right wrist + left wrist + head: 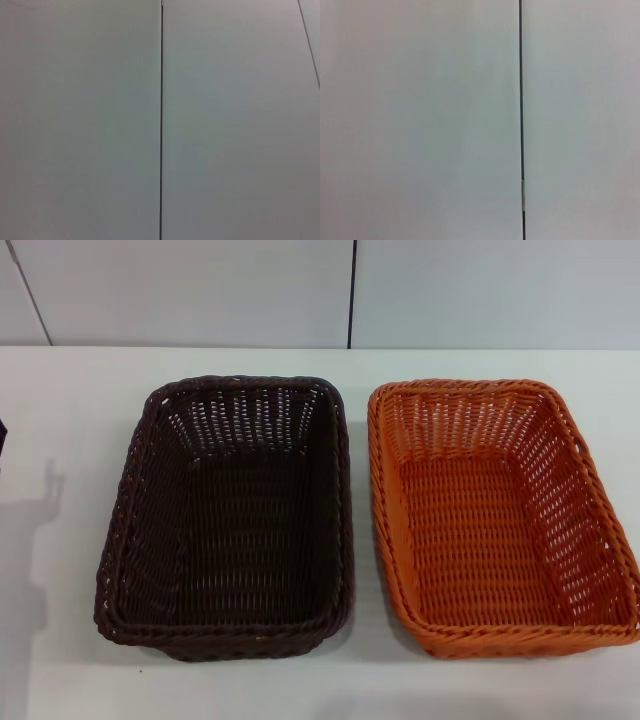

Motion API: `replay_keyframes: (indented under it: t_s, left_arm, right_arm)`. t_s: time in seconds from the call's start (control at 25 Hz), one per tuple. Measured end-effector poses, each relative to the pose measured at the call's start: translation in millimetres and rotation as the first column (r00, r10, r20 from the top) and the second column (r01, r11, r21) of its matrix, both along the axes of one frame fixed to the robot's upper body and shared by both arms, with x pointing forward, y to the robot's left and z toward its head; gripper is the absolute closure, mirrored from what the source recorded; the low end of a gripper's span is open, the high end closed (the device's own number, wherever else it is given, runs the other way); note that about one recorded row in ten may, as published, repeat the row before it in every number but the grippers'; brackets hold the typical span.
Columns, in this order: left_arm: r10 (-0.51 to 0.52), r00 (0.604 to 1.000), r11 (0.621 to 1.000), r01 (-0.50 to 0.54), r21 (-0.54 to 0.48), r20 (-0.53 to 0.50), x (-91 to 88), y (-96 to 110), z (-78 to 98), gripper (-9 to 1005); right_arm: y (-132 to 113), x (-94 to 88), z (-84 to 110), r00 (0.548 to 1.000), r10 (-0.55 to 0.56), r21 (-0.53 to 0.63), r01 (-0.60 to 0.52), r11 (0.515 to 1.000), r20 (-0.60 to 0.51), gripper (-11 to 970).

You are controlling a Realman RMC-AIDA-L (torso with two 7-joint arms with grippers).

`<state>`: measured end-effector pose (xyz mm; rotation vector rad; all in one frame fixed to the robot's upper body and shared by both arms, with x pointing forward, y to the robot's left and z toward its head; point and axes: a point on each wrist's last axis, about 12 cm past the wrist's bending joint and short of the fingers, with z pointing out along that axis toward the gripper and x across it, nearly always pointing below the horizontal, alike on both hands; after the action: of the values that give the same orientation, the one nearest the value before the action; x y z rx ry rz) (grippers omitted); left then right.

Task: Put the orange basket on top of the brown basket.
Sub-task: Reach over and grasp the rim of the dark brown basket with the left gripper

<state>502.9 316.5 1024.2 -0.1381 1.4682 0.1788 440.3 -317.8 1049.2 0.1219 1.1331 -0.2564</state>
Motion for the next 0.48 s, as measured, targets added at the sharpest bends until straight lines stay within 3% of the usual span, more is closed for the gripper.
replay_keyframes:
  t_s: [0.48]
  left_arm:
    - [0.000, 1.000, 1.000, 0.000, 0.000, 0.003, 1.7, 0.0, 0.9, 206]
  right_arm:
    - [2.8, 1.8, 0.1, 1.000, 0.014, 0.002, -0.014, 1.000, -0.002, 136]
